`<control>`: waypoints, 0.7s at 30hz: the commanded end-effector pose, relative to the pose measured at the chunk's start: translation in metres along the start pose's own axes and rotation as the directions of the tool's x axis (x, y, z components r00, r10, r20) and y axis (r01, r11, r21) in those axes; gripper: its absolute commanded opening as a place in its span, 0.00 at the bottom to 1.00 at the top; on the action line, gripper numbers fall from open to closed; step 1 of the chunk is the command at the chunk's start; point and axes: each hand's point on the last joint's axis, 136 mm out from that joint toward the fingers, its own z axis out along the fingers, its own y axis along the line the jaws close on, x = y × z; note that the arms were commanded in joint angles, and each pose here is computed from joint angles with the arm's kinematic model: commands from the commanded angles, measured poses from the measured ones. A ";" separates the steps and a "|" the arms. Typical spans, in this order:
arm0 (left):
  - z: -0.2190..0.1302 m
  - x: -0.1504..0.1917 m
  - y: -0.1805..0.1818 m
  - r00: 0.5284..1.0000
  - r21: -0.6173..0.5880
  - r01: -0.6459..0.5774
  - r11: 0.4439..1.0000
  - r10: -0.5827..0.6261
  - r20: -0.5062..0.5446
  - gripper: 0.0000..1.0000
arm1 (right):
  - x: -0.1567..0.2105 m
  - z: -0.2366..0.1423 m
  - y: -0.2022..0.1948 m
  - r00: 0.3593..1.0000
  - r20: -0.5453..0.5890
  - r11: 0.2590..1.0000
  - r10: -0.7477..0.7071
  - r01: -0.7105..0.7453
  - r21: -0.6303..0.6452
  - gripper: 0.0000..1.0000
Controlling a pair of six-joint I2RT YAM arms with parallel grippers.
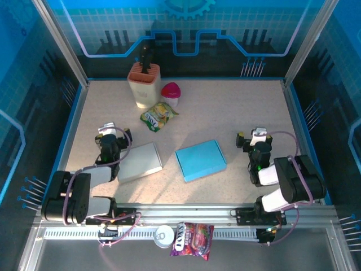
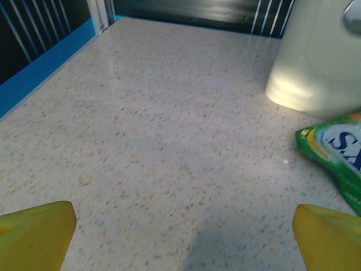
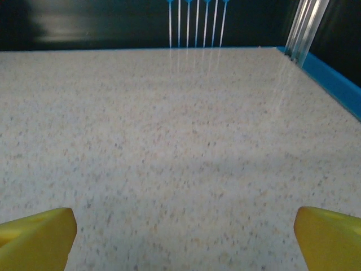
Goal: Fold the paper box
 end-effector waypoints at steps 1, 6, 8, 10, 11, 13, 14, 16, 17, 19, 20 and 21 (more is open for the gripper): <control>0.005 -0.020 -0.012 0.987 0.087 0.049 0.995 -0.062 0.146 0.99 | -0.041 -0.004 0.005 0.985 0.170 0.999 0.018 -0.009 -0.054 1.00; 0.012 -0.007 -0.019 0.990 0.121 0.030 0.992 -0.046 0.135 0.99 | -0.032 0.007 0.016 0.988 0.151 0.995 -0.010 0.025 -0.097 1.00; 0.016 -0.011 -0.019 0.990 0.124 0.034 0.992 -0.051 0.135 0.99 | -0.030 0.010 0.014 0.993 0.115 0.996 -0.001 0.011 -0.089 1.00; 0.023 -0.007 -0.023 0.996 0.125 0.018 0.992 -0.029 0.086 0.99 | -0.031 0.014 0.009 0.994 0.109 0.997 0.013 -0.005 -0.075 1.00; 0.026 -0.009 -0.026 0.996 0.135 0.007 0.991 -0.019 0.086 0.99 | -0.029 0.016 0.007 0.995 0.093 0.997 0.023 -0.017 -0.069 1.00; 0.032 -0.007 -0.031 0.999 0.143 -0.006 0.990 0.001 0.038 0.99 | -0.029 0.018 0.007 0.997 0.078 0.997 0.023 -0.018 -0.070 1.00; 0.034 -0.007 -0.034 0.999 0.145 -0.020 0.989 0.015 0.035 0.99 | -0.029 0.019 0.007 0.997 0.077 0.997 0.019 -0.014 -0.070 1.00; 0.034 -0.005 -0.034 0.999 0.145 -0.020 0.989 0.016 0.031 0.99 | -0.029 0.021 0.008 0.998 0.062 0.998 0.012 -0.008 -0.066 1.00; 0.033 -0.007 -0.035 0.999 0.148 -0.019 0.989 0.014 0.034 0.99 | -0.029 0.021 0.009 0.998 0.065 0.998 0.007 -0.003 -0.059 1.00; 0.032 -0.006 -0.034 0.999 0.147 -0.019 0.989 0.013 0.036 0.99 | -0.029 0.023 0.010 0.999 0.054 0.999 -0.004 0.006 -0.053 1.00; 0.031 -0.005 -0.032 0.999 0.142 -0.017 0.990 0.011 0.041 0.99 | -0.029 0.024 0.010 0.999 0.049 0.999 -0.008 0.010 -0.048 1.00; 0.030 -0.006 -0.031 0.999 0.138 -0.014 0.990 0.007 0.052 0.99 | -0.029 0.025 0.011 0.999 0.050 0.999 -0.013 0.015 -0.047 1.00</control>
